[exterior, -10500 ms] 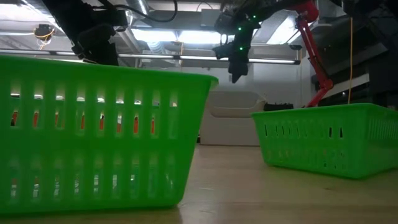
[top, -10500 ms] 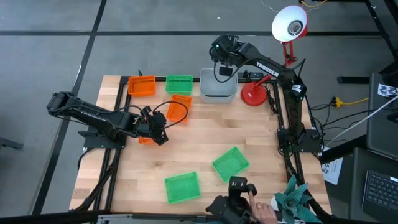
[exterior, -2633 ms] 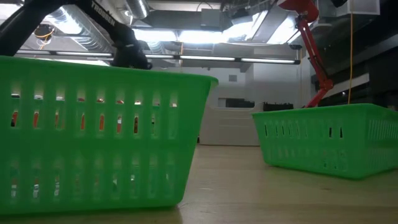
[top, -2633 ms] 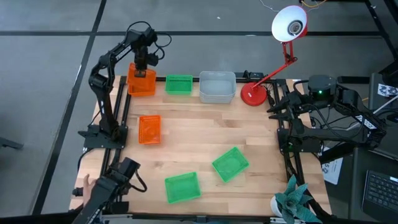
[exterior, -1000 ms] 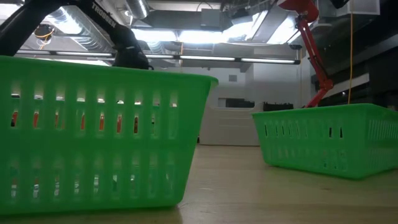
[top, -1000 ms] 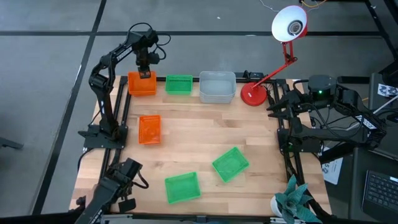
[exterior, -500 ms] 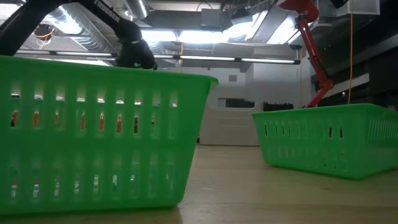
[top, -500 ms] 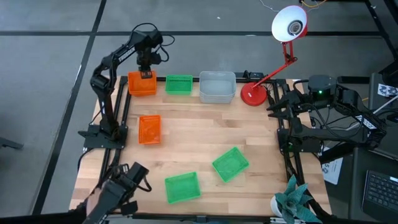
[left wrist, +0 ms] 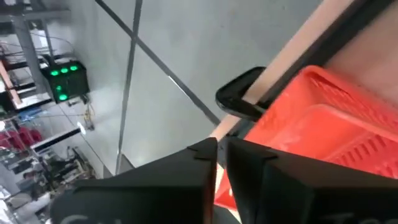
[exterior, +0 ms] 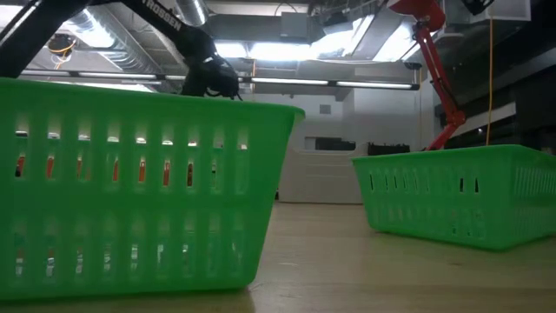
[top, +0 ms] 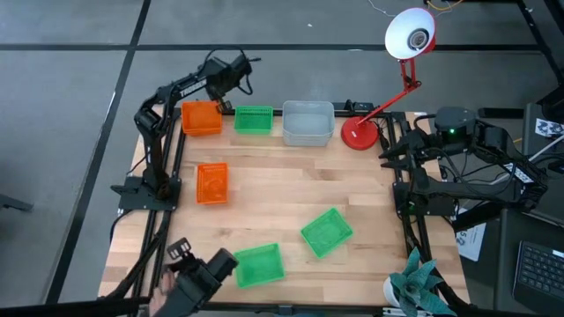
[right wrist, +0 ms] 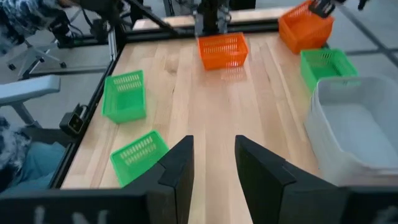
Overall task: Stack baskets by color
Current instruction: Stack the middle right orange bin on top of the top orange bin
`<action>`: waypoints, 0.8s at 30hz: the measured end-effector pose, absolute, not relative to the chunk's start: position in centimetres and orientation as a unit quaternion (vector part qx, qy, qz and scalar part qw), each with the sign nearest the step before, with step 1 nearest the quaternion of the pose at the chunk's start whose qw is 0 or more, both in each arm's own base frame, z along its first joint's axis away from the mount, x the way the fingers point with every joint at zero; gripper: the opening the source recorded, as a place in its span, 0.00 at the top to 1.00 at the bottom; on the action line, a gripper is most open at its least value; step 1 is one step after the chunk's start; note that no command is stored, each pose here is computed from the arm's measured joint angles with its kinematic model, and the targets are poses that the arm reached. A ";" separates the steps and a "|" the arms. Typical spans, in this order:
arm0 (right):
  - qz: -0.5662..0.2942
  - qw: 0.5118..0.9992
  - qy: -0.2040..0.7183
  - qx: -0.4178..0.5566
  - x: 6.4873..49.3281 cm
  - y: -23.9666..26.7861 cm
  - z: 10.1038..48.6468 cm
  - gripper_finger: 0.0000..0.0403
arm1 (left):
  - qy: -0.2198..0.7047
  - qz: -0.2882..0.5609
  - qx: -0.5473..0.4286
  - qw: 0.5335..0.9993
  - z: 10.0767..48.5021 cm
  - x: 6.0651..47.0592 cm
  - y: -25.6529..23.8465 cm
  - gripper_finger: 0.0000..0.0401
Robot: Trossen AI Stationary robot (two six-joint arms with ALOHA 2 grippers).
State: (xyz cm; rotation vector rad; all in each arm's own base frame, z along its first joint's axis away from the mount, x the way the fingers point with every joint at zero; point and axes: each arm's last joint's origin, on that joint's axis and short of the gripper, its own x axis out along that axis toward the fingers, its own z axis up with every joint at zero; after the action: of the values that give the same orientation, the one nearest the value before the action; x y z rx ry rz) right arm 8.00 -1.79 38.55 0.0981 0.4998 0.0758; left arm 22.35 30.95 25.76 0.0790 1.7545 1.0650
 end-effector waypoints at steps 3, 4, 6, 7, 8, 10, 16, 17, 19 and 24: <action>0.038 0.964 0.256 0.052 7.9 -1.8 38.4 0.71 | 0.739 0.444 0.006 0.507 26.1 22.2 29.7 0.99; 0.038 0.964 0.258 0.053 7.9 -1.7 38.4 0.71 | 0.739 0.444 -0.006 0.507 26.5 21.9 29.2 0.99; 0.038 0.964 0.259 0.054 7.9 -1.7 38.3 0.71 | 0.730 0.458 -0.020 0.506 27.8 21.6 28.0 0.99; 0.038 0.964 0.259 0.054 7.9 -1.7 38.3 0.71 | 0.725 0.467 -0.025 0.505 28.3 21.3 27.3 0.99; 0.038 0.964 0.259 0.054 7.9 -1.7 38.3 0.71 | 0.720 0.475 -0.031 0.505 28.8 20.8 26.6 1.00; 0.038 0.964 0.259 0.054 7.9 -1.7 38.3 0.71 | 0.699 0.495 -0.039 0.514 29.6 19.5 25.0 1.00; 0.040 0.964 0.258 0.045 7.9 -1.7 38.3 0.71 | 0.603 0.536 0.015 0.590 27.5 16.9 22.8 1.00; 0.041 0.964 0.258 0.040 7.9 -1.7 38.3 0.71 | 0.595 0.536 0.032 0.598 26.8 16.8 22.9 1.00; 0.042 0.965 0.258 0.036 7.9 -1.7 38.4 0.71 | 0.591 0.539 0.055 0.598 25.0 16.5 23.1 1.00; 0.041 0.965 0.257 0.043 7.9 -1.8 38.4 0.71 | 0.591 0.579 0.073 0.557 22.4 16.0 24.0 1.00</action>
State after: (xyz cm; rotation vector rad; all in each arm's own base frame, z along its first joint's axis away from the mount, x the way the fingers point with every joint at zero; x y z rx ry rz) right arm 7.89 -1.75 38.37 0.0868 0.5206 0.0820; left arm 16.01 23.96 22.38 0.1718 1.3942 1.3677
